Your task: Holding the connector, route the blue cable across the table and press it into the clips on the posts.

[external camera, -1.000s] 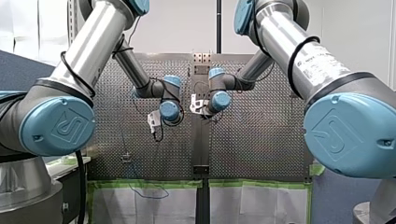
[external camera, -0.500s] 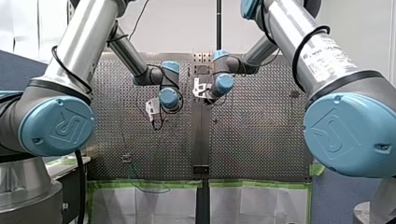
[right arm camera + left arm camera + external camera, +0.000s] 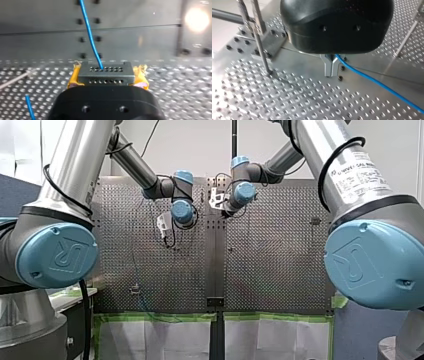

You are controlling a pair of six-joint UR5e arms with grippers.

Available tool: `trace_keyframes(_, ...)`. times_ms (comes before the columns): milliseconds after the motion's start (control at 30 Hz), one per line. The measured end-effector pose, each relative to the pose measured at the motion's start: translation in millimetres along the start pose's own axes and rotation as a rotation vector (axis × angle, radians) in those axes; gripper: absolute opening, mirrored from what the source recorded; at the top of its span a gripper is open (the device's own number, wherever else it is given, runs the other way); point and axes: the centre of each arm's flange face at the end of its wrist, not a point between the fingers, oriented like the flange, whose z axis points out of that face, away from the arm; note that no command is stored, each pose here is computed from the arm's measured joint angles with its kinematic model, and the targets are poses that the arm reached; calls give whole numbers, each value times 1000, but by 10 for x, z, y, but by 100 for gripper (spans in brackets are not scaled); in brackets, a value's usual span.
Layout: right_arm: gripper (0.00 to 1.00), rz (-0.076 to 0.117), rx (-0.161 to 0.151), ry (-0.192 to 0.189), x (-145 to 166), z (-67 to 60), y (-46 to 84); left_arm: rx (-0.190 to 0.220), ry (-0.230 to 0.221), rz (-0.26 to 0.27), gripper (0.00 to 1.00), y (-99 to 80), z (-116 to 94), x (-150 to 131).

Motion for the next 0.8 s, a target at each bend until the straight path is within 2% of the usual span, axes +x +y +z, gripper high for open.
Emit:
trace_keyframes(233, 0, 0, 12, 51, 370, -197, -31, 27, -36, -22, 2, -104, -137, -271)
trace_keyframes(367, 0, -2, 34, 54, 451, -266, -87, 38, -60, -36, 2, -135, -209, -454)
trace_keyframes(567, 0, -7, 50, 48, 465, -306, -147, 57, -79, -48, 2, -158, -232, -588)
trace_keyframes(800, 0, 0, 68, 52, 521, -309, -84, 90, -91, -73, 2, -141, -115, -566)
